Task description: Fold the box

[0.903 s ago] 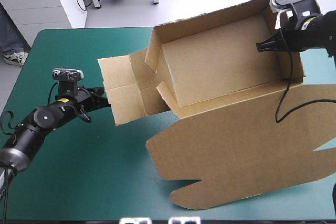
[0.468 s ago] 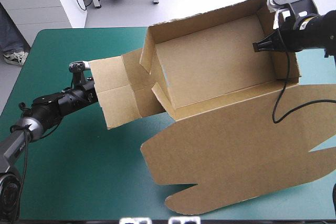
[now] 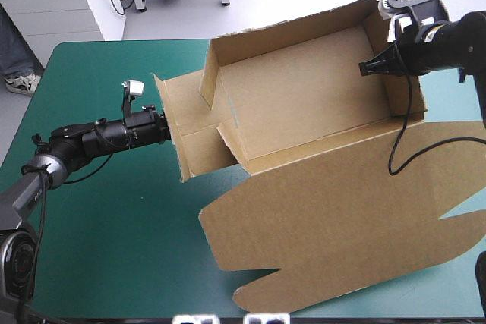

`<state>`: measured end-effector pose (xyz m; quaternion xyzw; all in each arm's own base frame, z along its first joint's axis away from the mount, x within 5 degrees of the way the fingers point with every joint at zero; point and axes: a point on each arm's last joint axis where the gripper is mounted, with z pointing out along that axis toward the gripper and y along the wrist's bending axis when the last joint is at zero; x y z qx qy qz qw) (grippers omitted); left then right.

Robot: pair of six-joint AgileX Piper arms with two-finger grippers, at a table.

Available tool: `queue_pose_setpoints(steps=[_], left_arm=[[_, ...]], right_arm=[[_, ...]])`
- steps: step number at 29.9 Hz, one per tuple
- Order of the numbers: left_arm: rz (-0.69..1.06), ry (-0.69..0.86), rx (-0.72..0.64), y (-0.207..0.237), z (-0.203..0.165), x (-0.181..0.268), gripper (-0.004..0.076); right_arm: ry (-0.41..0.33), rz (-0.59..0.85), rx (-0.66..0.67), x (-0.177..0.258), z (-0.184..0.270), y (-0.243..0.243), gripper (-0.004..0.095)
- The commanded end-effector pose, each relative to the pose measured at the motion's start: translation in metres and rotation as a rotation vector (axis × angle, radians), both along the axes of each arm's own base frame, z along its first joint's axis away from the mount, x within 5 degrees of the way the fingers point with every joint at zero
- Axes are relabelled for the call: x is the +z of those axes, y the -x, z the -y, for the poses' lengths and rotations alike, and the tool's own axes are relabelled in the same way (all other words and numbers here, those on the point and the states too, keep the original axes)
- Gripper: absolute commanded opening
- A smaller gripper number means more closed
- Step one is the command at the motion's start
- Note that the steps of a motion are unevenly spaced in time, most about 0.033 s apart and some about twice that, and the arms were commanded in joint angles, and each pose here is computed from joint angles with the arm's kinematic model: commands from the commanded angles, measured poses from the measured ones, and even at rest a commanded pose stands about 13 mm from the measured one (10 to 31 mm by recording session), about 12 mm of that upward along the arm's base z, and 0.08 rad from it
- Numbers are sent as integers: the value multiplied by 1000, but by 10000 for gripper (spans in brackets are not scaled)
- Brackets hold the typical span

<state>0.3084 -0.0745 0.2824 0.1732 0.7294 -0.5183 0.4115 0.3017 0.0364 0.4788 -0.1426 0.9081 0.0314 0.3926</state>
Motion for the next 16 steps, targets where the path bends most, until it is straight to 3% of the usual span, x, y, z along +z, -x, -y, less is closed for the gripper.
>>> queue_pose_setpoints(steps=[1,10,16], left_arm=[[86,215,-55,5,5,45,6],[163,225,-191,21,43,73,6],[215,230,-209,30,46,91,6]], right_arm=[[-38,42,7,10,-1,3,-20],[-30,-1,11,-9,-3,-22,-18],[-35,33,9,-8,-3,-25,-18]])
